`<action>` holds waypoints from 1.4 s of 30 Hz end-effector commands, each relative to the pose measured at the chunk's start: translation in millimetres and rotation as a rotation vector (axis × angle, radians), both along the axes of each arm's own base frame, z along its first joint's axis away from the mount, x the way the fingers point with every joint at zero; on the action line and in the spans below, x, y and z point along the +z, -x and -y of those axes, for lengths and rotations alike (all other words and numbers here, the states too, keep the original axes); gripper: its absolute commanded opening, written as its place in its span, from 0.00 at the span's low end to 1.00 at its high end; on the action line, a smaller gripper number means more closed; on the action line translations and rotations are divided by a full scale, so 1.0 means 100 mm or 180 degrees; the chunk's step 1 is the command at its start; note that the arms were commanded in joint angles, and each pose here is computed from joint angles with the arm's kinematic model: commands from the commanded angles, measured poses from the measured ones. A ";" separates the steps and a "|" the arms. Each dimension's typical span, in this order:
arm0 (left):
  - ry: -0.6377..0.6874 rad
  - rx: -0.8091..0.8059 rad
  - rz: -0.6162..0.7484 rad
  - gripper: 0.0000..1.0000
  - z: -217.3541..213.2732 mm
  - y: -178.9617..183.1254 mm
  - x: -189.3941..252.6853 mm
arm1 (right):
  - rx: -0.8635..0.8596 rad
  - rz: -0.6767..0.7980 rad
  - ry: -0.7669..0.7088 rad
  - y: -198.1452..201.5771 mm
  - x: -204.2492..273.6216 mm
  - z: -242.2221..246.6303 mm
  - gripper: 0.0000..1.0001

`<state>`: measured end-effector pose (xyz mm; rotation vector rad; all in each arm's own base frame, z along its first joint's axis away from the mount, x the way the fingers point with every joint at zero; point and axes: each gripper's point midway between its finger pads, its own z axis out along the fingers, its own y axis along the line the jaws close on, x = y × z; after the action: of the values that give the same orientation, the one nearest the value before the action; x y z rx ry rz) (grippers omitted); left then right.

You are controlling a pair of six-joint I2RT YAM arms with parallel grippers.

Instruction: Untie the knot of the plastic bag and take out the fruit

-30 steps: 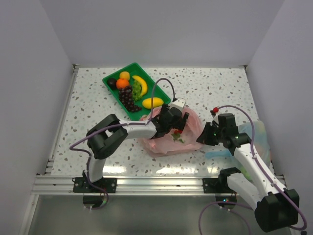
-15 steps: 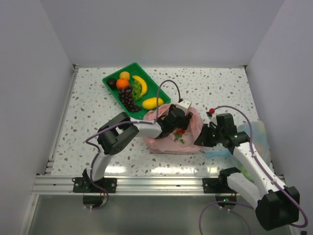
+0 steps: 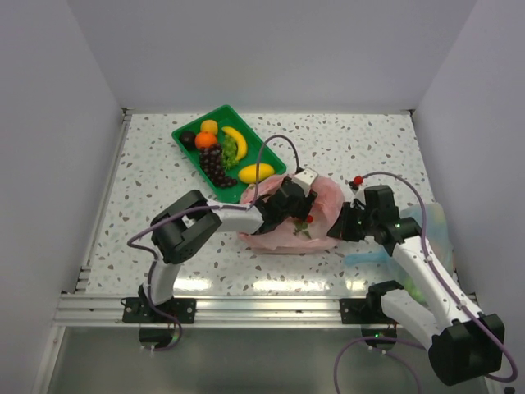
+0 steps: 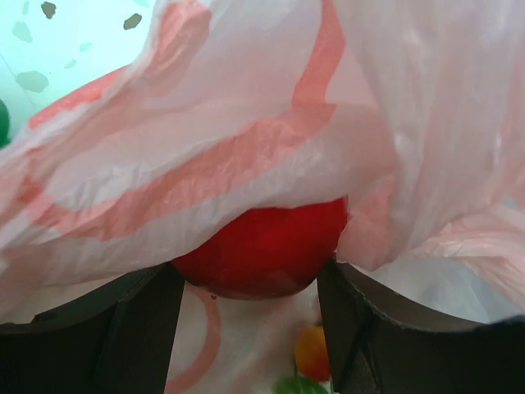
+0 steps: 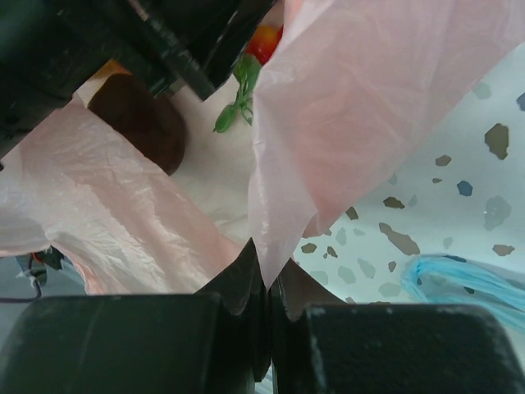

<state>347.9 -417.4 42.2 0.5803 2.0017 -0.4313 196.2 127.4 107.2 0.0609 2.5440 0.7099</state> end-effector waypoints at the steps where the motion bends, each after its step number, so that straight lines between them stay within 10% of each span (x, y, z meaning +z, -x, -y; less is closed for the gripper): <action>1: 0.0097 -0.0108 0.0147 0.24 -0.05 0.03 0.48 | -0.0172 0.0222 0.0048 -0.18 0.24 0.04 0.03; 17: -0.0260 -0.0374 -0.0541 0.15 -0.67 0.91 0.25 | -0.0604 0.0434 0.0162 -0.42 0.32 0.17 0.01; 24: 0.0409 -0.0373 -0.0121 0.14 -0.65 0.93 1.27 | -0.0633 0.0383 0.0179 -0.41 0.19 0.18 0.01; 34: 0.1005 0.0318 0.0411 0.13 -0.98 0.23 2.28 | -0.0568 0.0311 0.0218 -0.30 0.08 0.20 0.00; 42: 0.0627 0.1229 0.0120 0.17 -1.69 -0.76 1.71 | -0.0544 0.0288 0.0206 -0.24 0.08 0.20 0.00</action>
<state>394.2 -264.9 231.6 0.1563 1.8955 -0.4319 221.7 106.8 111.9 0.2362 2.4507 0.5471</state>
